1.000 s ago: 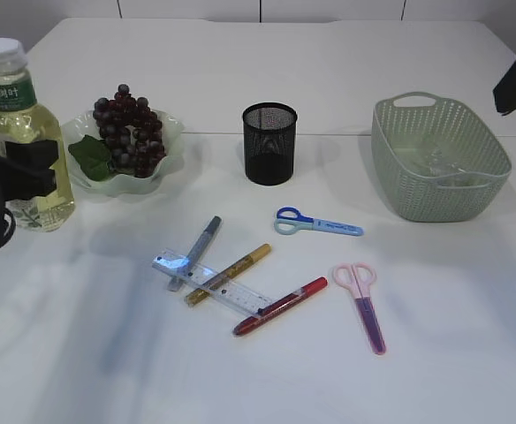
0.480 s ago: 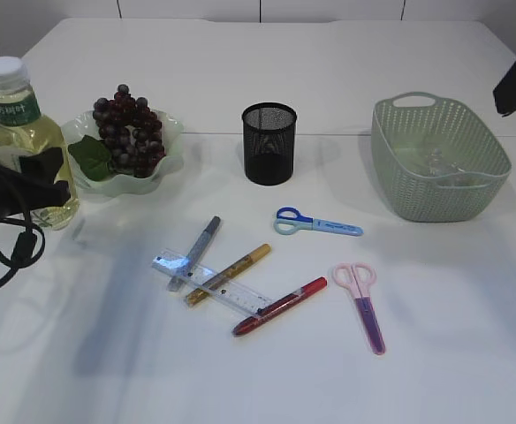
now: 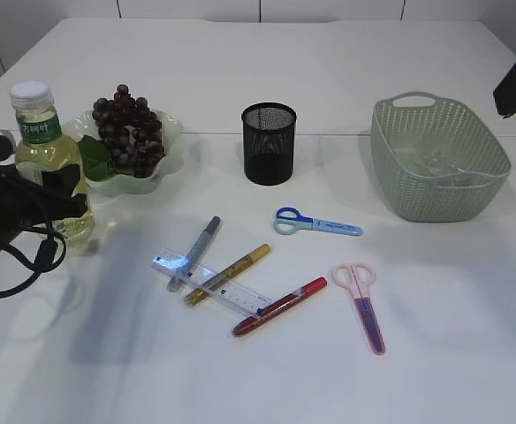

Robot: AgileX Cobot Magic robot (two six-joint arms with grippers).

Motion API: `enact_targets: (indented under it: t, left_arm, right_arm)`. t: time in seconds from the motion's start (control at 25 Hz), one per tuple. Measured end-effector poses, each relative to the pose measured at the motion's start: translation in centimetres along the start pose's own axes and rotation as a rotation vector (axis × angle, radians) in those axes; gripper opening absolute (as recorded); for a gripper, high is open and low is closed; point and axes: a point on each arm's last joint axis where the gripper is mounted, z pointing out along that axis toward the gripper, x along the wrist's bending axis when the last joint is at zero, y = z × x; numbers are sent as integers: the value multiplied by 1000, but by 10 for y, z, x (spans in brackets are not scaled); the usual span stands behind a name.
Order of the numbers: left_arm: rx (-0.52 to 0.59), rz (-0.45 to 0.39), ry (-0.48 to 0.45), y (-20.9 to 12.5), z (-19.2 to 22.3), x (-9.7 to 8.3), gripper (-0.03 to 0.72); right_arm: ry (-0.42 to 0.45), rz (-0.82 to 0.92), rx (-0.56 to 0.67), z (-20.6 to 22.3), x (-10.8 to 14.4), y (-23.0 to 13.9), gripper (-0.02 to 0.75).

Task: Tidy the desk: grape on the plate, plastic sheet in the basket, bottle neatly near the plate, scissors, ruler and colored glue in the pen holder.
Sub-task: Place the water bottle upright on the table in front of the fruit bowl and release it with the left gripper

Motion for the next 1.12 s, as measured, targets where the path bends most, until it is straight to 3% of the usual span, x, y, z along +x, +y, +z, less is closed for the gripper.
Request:
enact_targets:
  t: [0.96, 1.12]
  left_arm:
    - [-12, 14, -25, -18, 21, -5, 413]
    - [-12, 14, -25, -18, 21, -5, 450]
  right_arm:
    - [0, -5, 0, 0, 0, 0, 502]
    - [0, -5, 0, 0, 0, 0, 502]
